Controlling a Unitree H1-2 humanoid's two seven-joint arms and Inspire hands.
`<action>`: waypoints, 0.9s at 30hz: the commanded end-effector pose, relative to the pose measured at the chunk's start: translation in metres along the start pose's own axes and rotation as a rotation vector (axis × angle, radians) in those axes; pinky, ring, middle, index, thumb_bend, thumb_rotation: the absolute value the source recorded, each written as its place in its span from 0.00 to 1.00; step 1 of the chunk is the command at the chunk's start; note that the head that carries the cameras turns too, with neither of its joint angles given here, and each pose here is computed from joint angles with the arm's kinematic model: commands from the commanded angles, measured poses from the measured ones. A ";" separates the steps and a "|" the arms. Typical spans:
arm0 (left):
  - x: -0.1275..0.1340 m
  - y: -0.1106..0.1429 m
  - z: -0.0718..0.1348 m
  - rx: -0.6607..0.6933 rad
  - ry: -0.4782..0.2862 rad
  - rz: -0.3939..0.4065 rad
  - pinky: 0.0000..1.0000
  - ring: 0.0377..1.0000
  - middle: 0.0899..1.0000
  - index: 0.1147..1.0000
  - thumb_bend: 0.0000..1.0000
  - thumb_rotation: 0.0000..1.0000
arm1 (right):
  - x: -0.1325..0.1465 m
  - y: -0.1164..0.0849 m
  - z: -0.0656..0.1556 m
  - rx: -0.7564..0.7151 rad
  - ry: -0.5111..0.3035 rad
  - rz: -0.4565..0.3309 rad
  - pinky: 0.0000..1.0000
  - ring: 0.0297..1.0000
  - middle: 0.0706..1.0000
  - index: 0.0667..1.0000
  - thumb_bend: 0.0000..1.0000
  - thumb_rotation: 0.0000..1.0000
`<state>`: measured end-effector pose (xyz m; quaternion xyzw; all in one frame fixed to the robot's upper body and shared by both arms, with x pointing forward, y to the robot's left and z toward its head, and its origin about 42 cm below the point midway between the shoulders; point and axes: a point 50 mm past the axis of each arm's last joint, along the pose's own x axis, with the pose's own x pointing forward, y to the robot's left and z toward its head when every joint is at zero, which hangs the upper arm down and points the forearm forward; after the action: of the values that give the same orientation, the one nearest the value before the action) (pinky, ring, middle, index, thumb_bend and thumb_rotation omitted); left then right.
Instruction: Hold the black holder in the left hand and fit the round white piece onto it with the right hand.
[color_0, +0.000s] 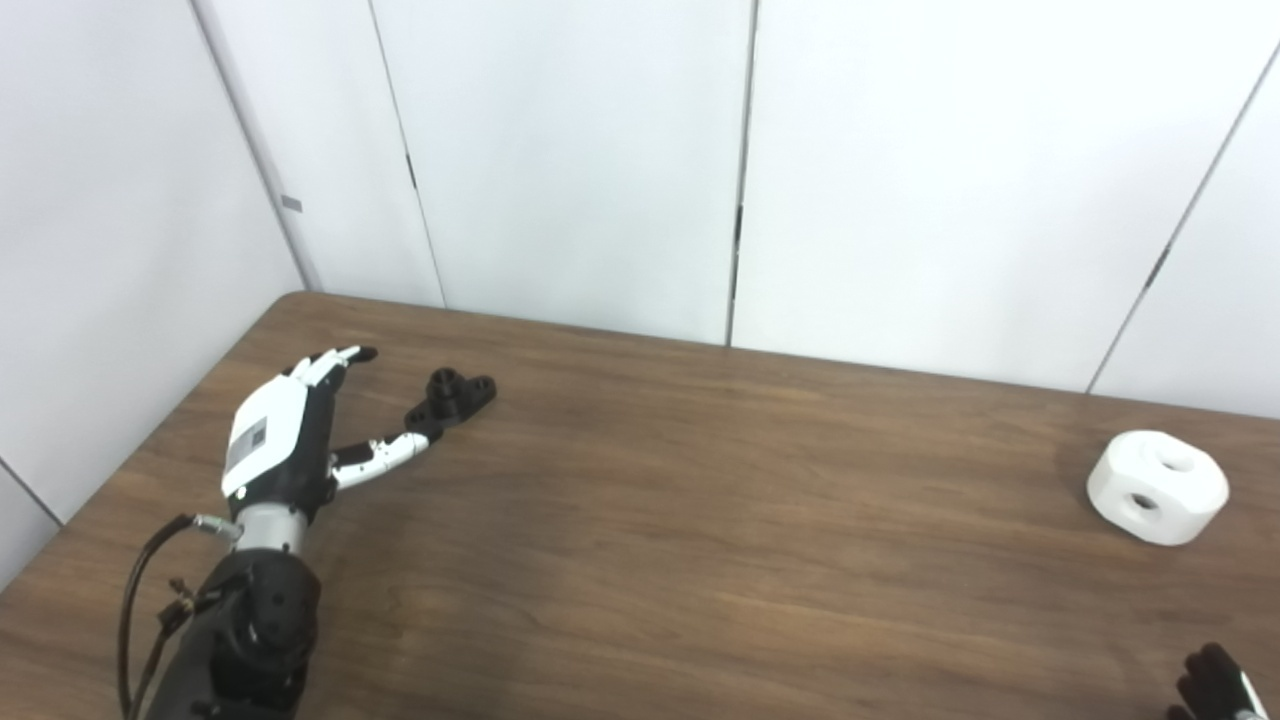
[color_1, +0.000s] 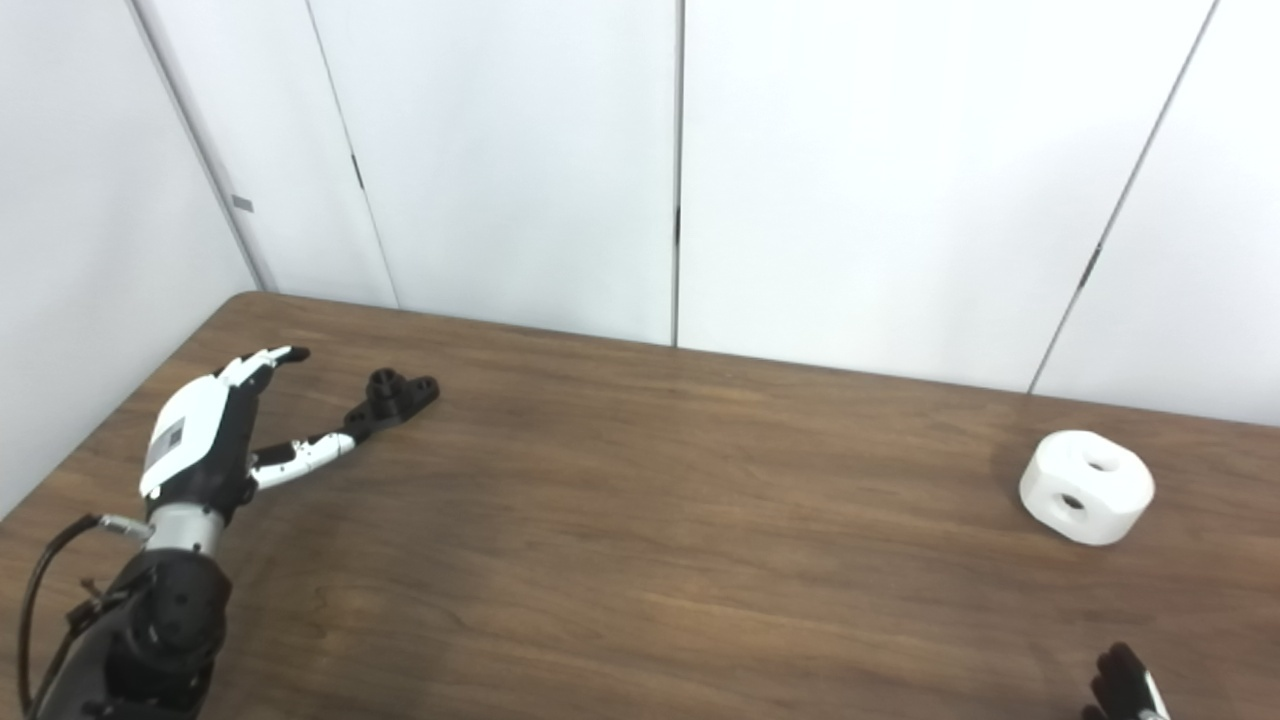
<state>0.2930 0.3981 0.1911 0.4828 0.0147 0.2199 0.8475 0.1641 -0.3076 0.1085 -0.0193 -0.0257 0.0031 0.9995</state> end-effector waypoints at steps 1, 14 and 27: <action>0.020 0.017 0.011 0.036 -0.054 0.096 1.00 0.95 0.89 0.80 0.90 0.45 | -0.002 -0.007 -0.005 -0.012 0.049 -0.022 1.00 1.00 0.98 0.96 0.60 1.00; 0.054 -0.003 0.007 0.104 -0.030 0.073 1.00 0.94 0.88 0.75 0.90 0.44 | -0.003 -0.007 -0.005 -0.005 0.044 -0.014 1.00 1.00 1.00 0.97 0.57 1.00; 0.073 -0.015 0.004 0.272 0.034 -0.030 1.00 0.93 0.85 0.70 0.89 0.39 | -0.004 -0.006 -0.003 -0.002 0.054 -0.023 1.00 1.00 0.99 0.97 0.58 1.00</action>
<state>0.3519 0.4072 0.1647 0.5681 0.0988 0.1866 0.7954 0.1639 -0.3075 0.1089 -0.0122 -0.0256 0.0023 0.9996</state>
